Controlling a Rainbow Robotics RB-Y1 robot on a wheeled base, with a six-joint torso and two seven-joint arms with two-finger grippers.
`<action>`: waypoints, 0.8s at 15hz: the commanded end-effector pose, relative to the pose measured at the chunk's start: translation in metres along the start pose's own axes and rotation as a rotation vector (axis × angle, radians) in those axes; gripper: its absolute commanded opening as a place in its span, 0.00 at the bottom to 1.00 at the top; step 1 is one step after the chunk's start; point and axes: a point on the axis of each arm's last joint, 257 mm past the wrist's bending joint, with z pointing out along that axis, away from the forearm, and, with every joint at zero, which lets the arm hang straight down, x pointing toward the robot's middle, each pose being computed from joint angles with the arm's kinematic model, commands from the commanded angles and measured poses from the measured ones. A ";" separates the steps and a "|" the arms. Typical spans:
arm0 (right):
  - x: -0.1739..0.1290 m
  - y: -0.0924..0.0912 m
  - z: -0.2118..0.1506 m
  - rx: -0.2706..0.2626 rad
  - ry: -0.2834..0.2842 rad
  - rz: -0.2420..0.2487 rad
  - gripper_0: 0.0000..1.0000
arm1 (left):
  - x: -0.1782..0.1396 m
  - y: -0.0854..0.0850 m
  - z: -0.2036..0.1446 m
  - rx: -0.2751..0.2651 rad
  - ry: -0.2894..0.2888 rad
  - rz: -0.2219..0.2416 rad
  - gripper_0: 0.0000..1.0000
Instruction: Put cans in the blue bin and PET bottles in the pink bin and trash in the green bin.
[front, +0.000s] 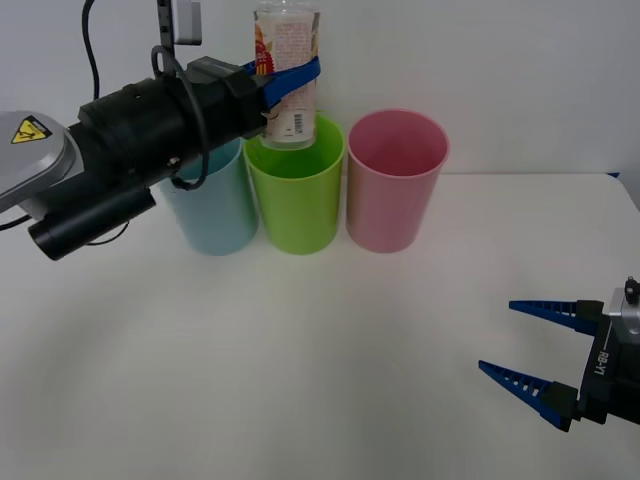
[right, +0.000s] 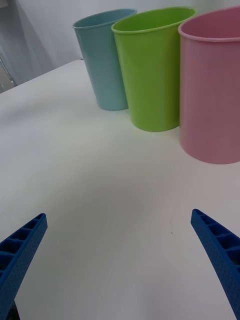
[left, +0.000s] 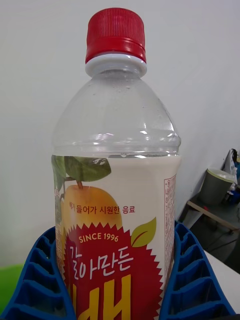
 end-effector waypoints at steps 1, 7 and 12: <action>0.000 0.000 0.000 0.000 0.000 0.000 1.00 | 0.003 0.003 0.031 -0.025 -0.008 0.010 0.00; 0.000 0.000 0.000 0.000 0.000 0.000 1.00 | 0.027 0.003 0.083 -0.056 -0.025 0.070 0.00; 0.000 0.000 0.000 0.000 0.000 0.000 1.00 | 0.039 0.004 0.123 -0.100 -0.042 0.093 0.00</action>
